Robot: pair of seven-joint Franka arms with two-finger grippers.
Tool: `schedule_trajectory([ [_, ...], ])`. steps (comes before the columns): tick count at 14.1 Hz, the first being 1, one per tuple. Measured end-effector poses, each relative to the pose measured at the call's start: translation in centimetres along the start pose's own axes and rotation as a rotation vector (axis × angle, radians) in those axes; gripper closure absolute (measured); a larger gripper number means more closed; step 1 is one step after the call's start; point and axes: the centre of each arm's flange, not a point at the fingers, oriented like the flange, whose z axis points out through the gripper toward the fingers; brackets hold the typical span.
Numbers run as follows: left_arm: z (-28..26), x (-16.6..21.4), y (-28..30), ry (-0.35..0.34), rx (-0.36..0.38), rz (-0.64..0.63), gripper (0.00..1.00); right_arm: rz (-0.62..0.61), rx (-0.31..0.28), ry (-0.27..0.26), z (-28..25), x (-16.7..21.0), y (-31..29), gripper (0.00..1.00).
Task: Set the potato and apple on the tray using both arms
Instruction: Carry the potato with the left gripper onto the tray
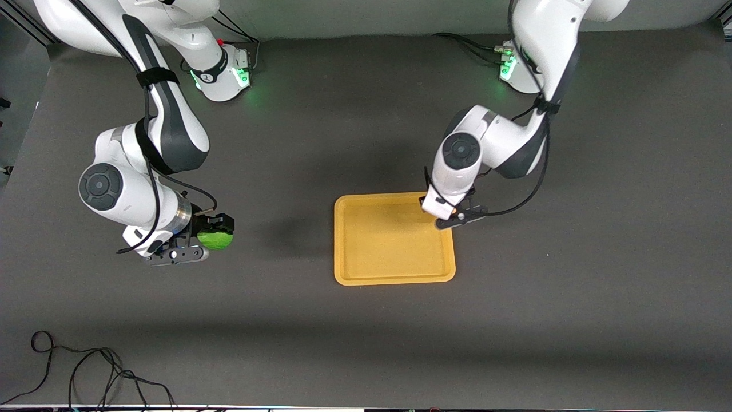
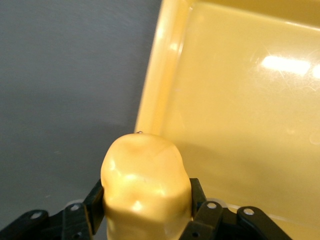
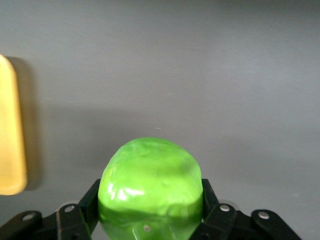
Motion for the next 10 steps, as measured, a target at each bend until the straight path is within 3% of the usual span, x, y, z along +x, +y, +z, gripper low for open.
schedule_trajectory([
  [5, 1.4, 2.1, 1.7, 0.01, -0.007, -0.014, 0.3, 0.005, 0.028, 0.021, -2.0, 1.3, -0.7, 0.21],
  [10, 2.6, 2.9, 2.2, 0.019, 0.006, -0.007, 0.3, 0.007, 0.061, 0.002, -4.6, 1.5, -2.0, 0.21],
])
